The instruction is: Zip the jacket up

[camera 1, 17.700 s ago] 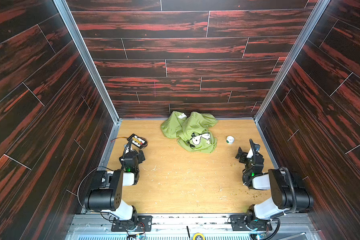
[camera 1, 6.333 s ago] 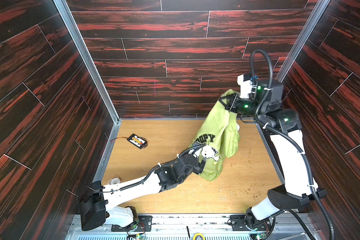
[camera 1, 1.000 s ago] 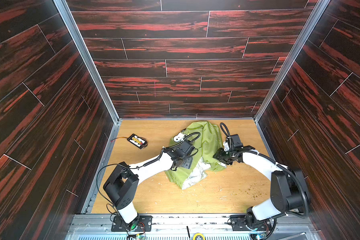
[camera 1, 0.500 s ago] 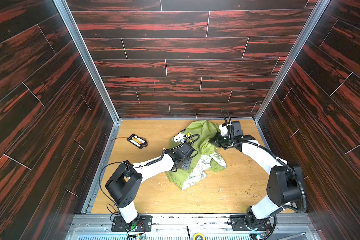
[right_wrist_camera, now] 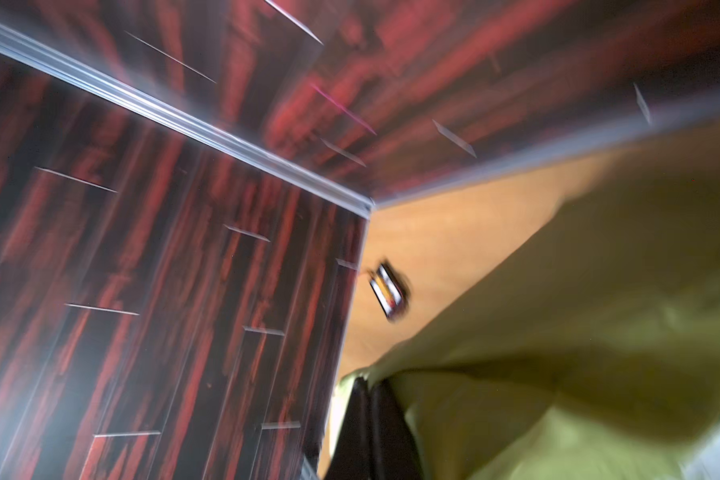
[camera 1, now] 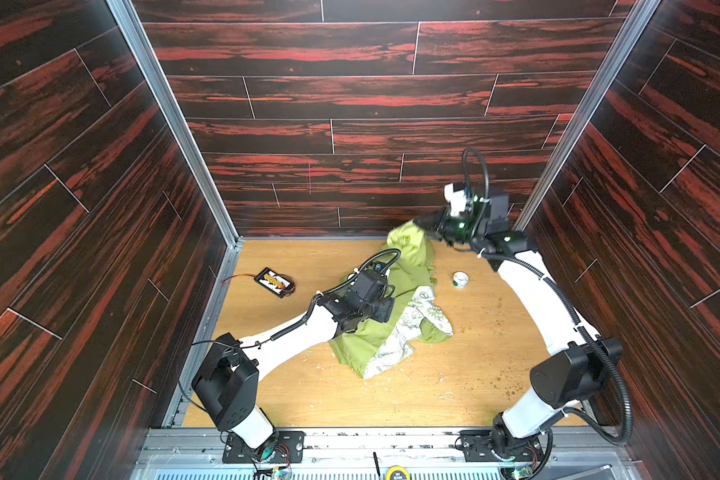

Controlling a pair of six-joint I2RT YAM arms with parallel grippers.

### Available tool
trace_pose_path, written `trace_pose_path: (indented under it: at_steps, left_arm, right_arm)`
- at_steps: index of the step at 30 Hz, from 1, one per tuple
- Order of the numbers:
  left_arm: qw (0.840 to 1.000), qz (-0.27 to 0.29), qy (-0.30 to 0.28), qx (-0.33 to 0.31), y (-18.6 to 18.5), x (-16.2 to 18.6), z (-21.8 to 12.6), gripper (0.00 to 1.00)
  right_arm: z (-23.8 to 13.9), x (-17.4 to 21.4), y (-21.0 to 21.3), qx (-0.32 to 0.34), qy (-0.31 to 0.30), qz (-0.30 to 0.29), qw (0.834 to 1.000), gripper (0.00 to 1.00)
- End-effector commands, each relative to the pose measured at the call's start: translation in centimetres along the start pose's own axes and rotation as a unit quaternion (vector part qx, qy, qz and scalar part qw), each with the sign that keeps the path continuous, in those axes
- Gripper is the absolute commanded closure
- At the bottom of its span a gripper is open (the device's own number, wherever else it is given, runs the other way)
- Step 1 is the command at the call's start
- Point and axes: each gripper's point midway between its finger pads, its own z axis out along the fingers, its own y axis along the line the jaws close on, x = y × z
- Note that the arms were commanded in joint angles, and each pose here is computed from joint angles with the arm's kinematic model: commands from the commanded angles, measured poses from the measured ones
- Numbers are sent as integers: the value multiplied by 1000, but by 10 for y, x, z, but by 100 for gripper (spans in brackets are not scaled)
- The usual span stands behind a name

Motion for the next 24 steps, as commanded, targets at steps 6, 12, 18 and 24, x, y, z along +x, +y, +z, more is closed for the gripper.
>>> trace_pose_path:
  at_steps: [6, 12, 18, 24]
  left_arm:
    - [998, 44, 35, 0, -3, 11, 34, 28]
    - [994, 54, 100, 2, -5, 51, 76, 29]
    - [990, 56, 132, 7, -8, 70, 93, 31]
    - [989, 57, 136, -12, -1, 72, 96, 79]
  right_arm:
    - [15, -65, -32, 92, -61, 35, 993, 100]
    - [34, -81, -108, 188, -70, 93, 975, 100]
    - [64, -56, -179, 252, -30, 112, 961, 100]
    - [83, -34, -218, 280, 11, 114, 953, 100]
